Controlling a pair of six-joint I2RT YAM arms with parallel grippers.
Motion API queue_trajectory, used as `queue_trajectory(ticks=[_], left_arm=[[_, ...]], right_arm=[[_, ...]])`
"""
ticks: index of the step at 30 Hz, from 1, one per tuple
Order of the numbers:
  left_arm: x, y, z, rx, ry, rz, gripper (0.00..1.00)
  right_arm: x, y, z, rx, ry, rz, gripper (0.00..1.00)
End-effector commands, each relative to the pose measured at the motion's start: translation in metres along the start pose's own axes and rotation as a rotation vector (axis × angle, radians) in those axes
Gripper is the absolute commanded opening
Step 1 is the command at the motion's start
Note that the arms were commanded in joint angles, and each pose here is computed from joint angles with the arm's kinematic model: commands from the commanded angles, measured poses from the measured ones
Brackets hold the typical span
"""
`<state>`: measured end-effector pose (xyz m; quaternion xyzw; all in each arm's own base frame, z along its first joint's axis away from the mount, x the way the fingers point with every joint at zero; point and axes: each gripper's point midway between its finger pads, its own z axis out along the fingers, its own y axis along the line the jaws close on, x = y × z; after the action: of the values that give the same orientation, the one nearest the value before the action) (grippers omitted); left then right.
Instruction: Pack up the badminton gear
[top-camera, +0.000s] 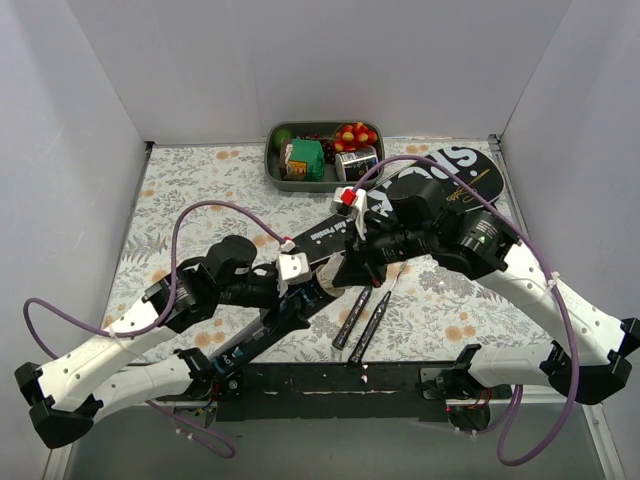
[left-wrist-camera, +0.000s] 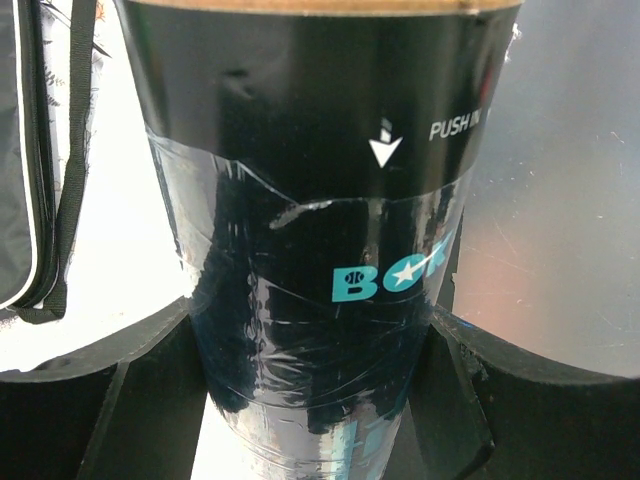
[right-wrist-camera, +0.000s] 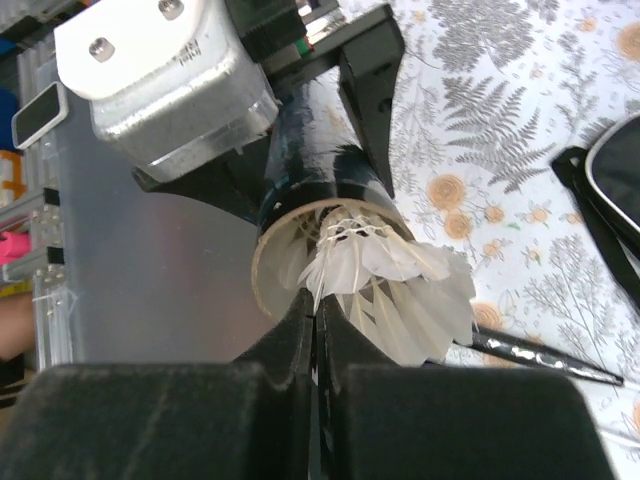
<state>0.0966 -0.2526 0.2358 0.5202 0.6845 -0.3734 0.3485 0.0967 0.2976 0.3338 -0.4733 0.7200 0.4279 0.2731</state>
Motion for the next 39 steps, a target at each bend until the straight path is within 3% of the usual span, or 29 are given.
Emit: queue_trajectory(ticks=[1,22,23,27,37,39], left_arm=[[-0.014,-0.012,-0.013,0.029,-0.057,0.029,0.24],[-0.015,-0.016,-0.017,0.04,-0.083,0.053,0.24],[-0.015,-0.016,-0.017,0.036,-0.085,0.053,0.25],[-0.014,-0.017,-0.02,0.033,-0.092,0.056,0.25],[-0.01,-0.018,-0.019,0.041,-0.098,0.057,0.25],[-0.01,-0.018,-0.019,0.041,-0.099,0.056,0.25]], right_arm=[[-0.01,0.01,0.02,-0.127,-0.03,-0.026,0.01],[0.052,0.033,0.1,-0.385,0.11,0.077,0.01],[0.05,0.033,0.099,-0.385,0.106,0.072,0.03],[0.031,0.033,0.084,-0.315,0.064,0.028,0.34],[-0.012,0.005,-0.003,0.075,-0.054,0.018,0.48],[-0.021,0.005,-0.021,0.124,-0.091,0.035,0.59]])
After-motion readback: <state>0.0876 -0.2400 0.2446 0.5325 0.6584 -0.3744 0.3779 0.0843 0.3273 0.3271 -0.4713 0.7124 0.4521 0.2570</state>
